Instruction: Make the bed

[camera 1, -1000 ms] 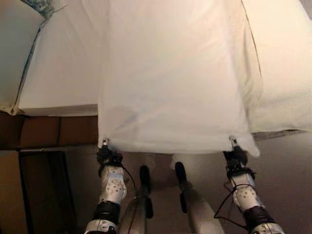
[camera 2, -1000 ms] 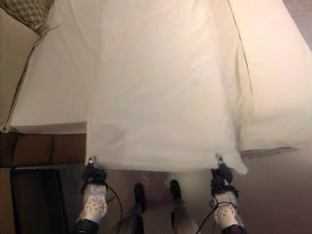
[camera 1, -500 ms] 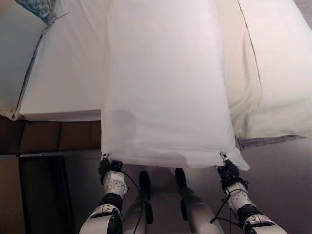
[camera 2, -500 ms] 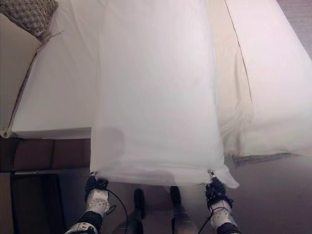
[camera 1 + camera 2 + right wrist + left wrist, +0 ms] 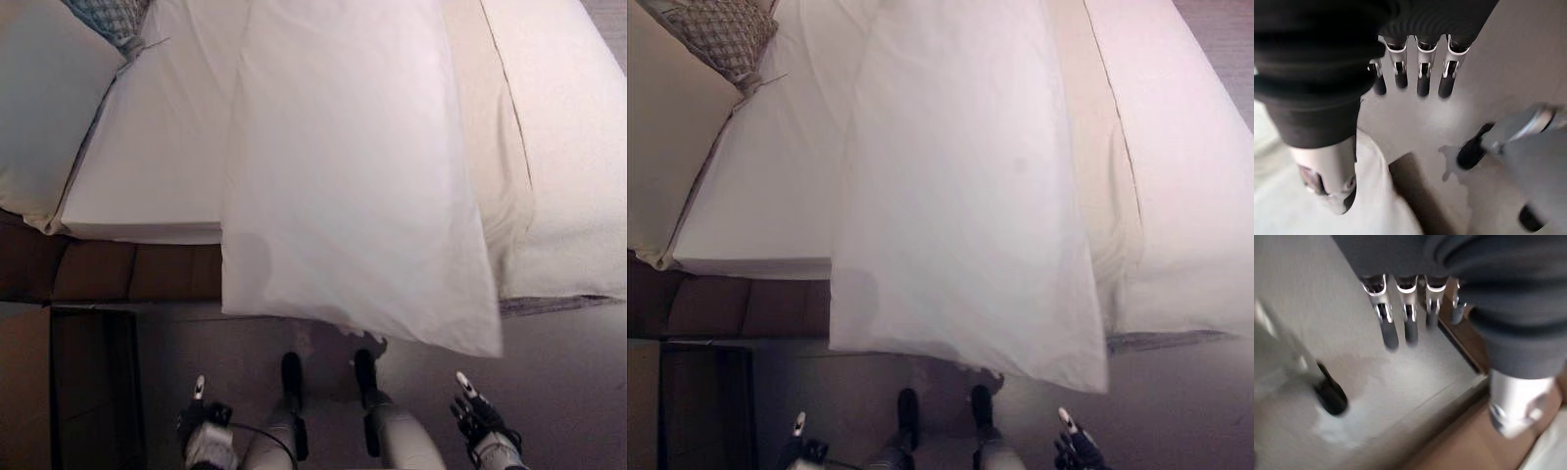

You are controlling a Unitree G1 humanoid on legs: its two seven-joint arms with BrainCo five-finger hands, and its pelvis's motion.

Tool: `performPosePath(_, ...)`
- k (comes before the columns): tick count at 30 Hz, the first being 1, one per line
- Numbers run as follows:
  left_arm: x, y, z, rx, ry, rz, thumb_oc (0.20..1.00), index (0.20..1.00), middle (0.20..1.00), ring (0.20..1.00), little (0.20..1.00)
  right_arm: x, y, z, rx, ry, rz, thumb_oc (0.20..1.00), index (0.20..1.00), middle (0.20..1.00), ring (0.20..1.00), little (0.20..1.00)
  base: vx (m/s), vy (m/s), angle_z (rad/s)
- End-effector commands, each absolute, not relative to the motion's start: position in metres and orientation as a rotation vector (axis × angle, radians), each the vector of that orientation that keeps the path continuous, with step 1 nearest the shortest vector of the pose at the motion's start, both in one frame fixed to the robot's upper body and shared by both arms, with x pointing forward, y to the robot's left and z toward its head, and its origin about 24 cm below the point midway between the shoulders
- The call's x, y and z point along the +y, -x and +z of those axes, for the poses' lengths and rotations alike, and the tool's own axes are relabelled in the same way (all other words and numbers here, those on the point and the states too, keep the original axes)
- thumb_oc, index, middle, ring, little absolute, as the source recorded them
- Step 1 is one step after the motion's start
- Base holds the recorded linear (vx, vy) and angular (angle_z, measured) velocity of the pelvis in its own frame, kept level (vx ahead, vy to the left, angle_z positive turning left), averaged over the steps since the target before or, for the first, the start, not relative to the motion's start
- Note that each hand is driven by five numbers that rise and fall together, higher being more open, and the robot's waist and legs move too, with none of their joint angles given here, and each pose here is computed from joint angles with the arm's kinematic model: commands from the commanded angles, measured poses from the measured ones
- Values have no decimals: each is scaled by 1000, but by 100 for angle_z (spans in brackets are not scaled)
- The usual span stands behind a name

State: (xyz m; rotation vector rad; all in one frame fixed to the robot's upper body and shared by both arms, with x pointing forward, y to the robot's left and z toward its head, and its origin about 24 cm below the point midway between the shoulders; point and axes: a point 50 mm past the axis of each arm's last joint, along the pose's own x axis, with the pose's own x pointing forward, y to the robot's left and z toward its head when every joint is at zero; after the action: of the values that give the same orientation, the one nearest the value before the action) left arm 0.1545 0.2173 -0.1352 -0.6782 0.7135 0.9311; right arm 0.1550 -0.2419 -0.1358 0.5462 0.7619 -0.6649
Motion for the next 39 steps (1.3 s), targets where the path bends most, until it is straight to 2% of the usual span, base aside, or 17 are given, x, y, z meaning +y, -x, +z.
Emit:
performPosePath(1,220,-172,-120,614,577,653,1000,1000,1000,1000,1000,-240,-162,-123,654,-472,-535,1000,1000,1000,1000,1000,0,0,0)
performPosePath(2,220,-172,-120,614,577,653,1000,1000,1000,1000,1000,-240,-162,-123,654,-472,-535,1000,1000,1000,1000,1000,0,0,0)
performPosePath(3,209,-177,-112,568,639,455,1000,1000,1000,1000,1000,-238,-169,-113,576,-505,-482,1000,1000,1000,1000,1000,0,0,0)
performPosePath(7,207,-188,-97,486,616,319,1000,1000,1000,1000,1000,-229,-184,-97,486,-505,-369,1000,1000,1000,1000,1000,0,0,0)
performPosePath(9,207,-201,-84,439,504,207,1000,1000,1000,1000,1000,-226,-195,-85,428,-482,-292,1000,1000,1000,1000,1000,0,0,0)
performPosePath(15,186,-251,-36,236,417,-58,1000,1000,1000,1000,1000,-206,-246,-32,198,-423,-50,1000,1000,1000,1000,1000,-14,-2,0)
performPosePath(16,176,-268,-16,165,364,-157,1000,1000,1000,1000,1000,-199,-263,-12,131,-402,53,1000,1000,1000,1000,1000,-45,-10,0)
performPosePath(17,176,-268,-16,165,364,-157,1000,1000,1000,1000,1000,-199,-263,-12,131,-402,53,1000,1000,1000,1000,1000,-87,-14,0)
performPosePath(18,166,-285,1,110,337,-213,1000,1000,1000,1000,1000,-190,-281,4,94,-371,138,1000,1000,1000,1000,1000,-54,-8,0)
performPosePath(20,166,-285,1,110,337,-213,1000,1000,1000,1000,1000,-190,-281,4,94,-371,138,1000,1000,1000,1000,1000,-69,-14,-2)
performPosePath(21,154,-304,22,54,288,-284,1000,1000,1000,1000,1000,-178,-302,25,52,-336,239,1000,1000,1000,1000,1000,-112,-28,-1)
performPosePath(23,145,-321,40,19,230,-360,1000,1000,1000,1000,1000,-165,-319,44,26,-296,349,1000,1000,1000,1000,1000,-133,-25,-1)
performPosePath(28,132,-370,106,-115,95,-417,1000,1000,1000,1000,1000,-131,-358,92,7,-207,585,1000,1000,1000,1000,1000,-122,-16,7)
performPosePath(35,128,-393,167,-247,0,-414,1000,1000,1000,1000,1000,-115,-389,149,-88,-133,582,1000,1000,1000,1000,1000,-83,14,8)
performPosePath(39,137,-410,224,-297,-124,-427,1000,1000,1000,1000,1000,-106,-410,199,-104,-36,591,1000,1000,1000,1000,1000,-41,32,-11)
